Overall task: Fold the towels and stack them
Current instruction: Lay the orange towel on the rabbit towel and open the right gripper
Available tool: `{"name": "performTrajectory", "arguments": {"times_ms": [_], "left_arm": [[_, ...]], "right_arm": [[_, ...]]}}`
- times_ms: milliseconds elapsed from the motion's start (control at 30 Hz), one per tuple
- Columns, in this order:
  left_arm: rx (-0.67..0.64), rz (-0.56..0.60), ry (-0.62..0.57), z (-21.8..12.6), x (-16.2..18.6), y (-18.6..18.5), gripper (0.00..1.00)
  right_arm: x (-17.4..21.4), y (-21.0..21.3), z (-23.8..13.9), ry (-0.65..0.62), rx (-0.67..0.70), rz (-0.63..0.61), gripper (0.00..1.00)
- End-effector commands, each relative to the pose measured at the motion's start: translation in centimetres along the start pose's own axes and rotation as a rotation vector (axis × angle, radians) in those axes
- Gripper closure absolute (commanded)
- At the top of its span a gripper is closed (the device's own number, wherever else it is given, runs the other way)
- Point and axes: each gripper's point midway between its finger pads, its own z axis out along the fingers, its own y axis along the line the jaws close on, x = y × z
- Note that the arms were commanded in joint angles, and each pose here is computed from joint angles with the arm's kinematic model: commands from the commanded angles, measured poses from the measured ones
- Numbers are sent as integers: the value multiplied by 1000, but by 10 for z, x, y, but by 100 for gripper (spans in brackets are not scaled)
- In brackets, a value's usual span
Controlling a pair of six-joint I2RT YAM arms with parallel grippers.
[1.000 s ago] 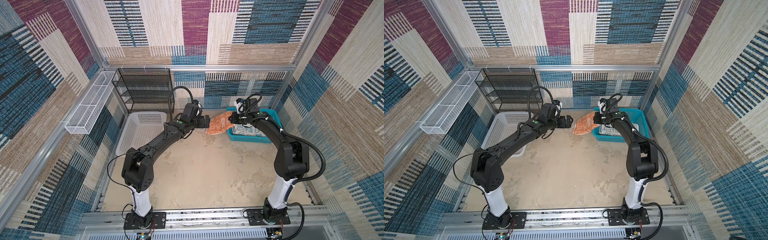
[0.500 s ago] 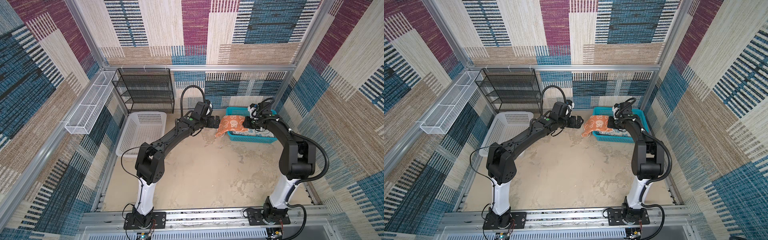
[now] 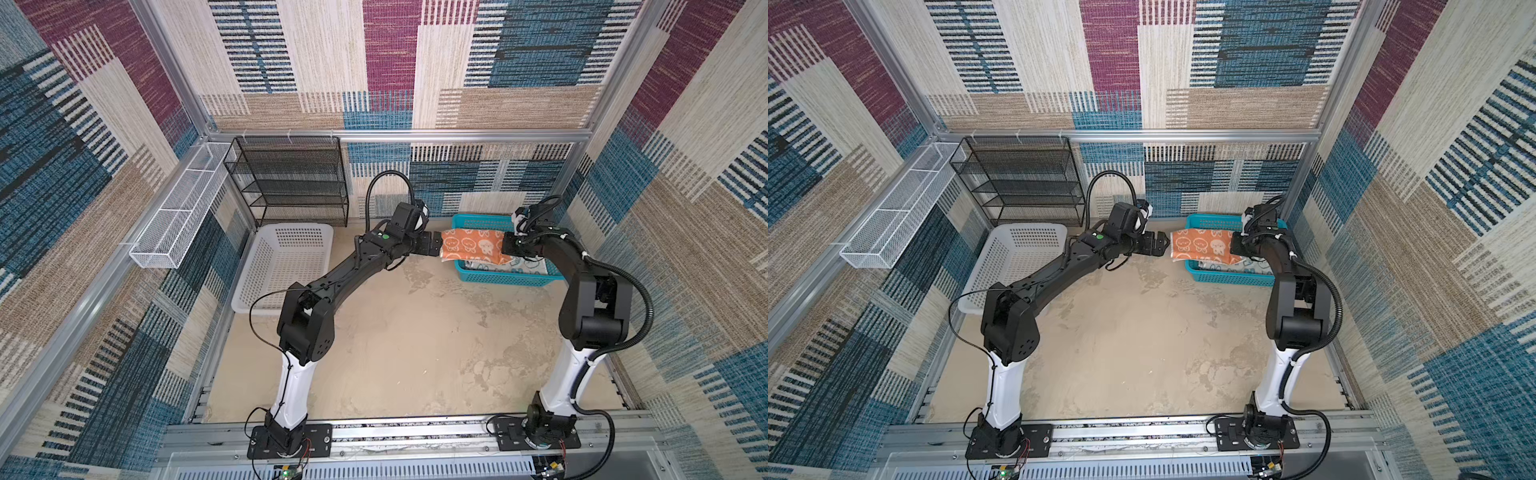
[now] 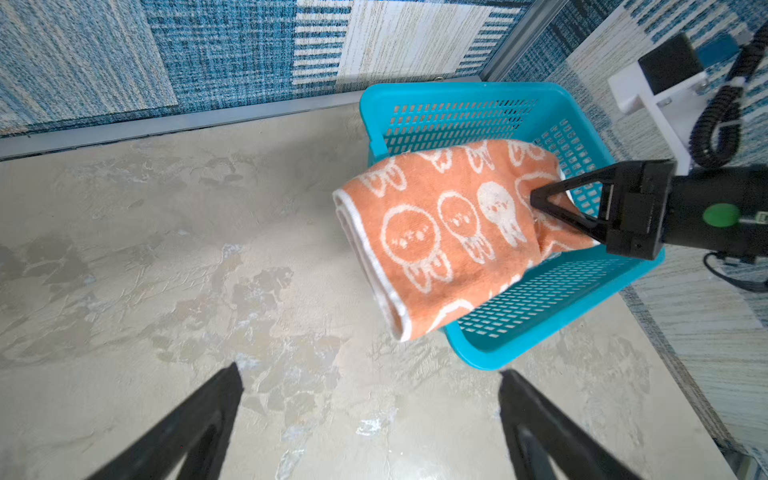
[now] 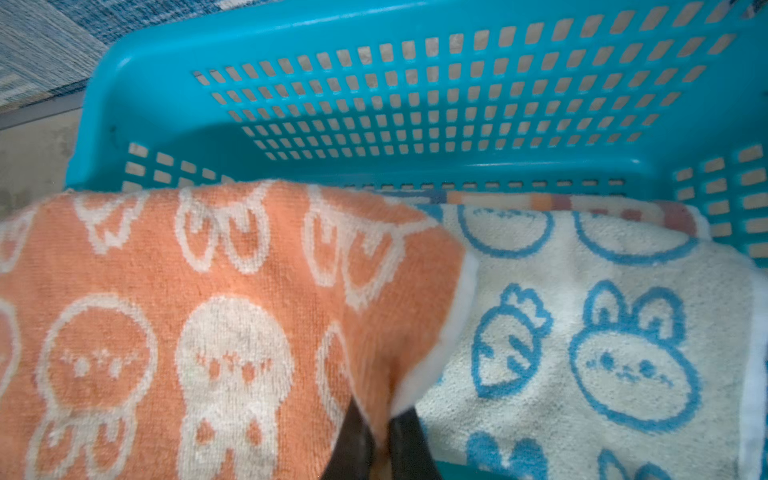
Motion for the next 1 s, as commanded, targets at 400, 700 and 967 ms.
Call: {"name": "performTrajectory", "arguments": {"times_ms": [400,700,967], "left_arm": [[-43,55,93,23,19,11,1],[-49,58,104,26,23,13,1],[-45,59,95,25,19,12,1]], "right_arm": [[-4,-89,15,2,154,42,100],[5,-104,20,30,225,51,98],[-4,-123,14,8,335,45,91]]}}
